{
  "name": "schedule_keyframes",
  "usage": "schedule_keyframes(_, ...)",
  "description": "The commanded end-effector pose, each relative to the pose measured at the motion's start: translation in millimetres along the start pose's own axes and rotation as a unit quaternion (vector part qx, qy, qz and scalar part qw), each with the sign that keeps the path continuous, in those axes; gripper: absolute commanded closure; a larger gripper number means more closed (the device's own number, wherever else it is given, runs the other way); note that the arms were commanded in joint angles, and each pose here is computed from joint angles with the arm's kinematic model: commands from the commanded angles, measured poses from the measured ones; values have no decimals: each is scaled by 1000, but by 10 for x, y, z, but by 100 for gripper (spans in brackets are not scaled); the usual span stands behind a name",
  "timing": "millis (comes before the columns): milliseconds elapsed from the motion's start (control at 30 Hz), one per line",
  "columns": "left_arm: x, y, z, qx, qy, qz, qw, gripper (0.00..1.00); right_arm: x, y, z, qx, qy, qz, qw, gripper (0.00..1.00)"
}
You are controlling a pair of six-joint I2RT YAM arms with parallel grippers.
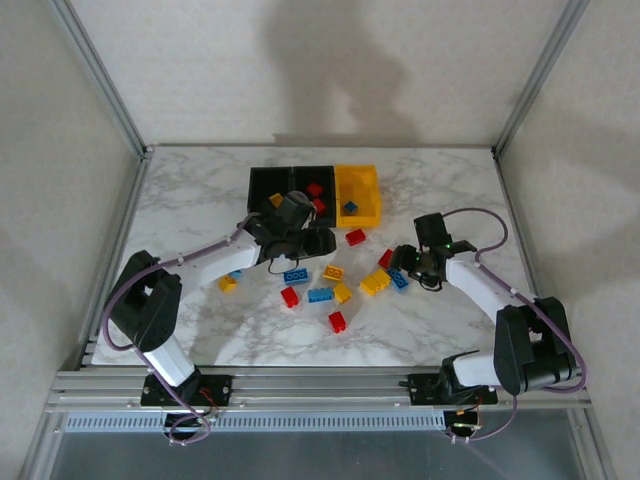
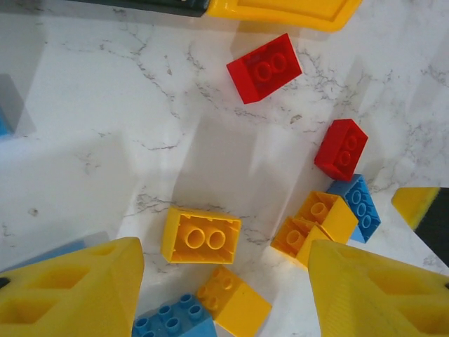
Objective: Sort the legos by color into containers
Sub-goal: Pick up the lego from the middle-right of the table.
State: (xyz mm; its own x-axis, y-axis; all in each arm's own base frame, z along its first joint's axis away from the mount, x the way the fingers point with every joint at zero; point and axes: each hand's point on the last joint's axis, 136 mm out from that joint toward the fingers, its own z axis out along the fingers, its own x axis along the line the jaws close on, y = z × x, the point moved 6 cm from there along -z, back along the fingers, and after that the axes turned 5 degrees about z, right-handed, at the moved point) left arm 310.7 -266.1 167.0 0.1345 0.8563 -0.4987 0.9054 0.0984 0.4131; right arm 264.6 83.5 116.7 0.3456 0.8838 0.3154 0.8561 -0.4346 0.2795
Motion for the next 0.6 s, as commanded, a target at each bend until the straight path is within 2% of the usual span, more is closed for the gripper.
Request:
schedule_keyframes(0, -90, -13, -3, -8, -20, -1, 1000, 36, -124, -32, 73, 0, -36, 12, 999, 32)
schedule_keyframes(200, -87, -35, 43, -1, -17, -3, 1000, 36, -138, -106, 217, 24, -30, 2, 999, 30)
schedule_keyframes(567, -36, -81, 110, 6, -8, -8, 1000, 37, 29, -245, 218, 45, -14, -41, 998, 27)
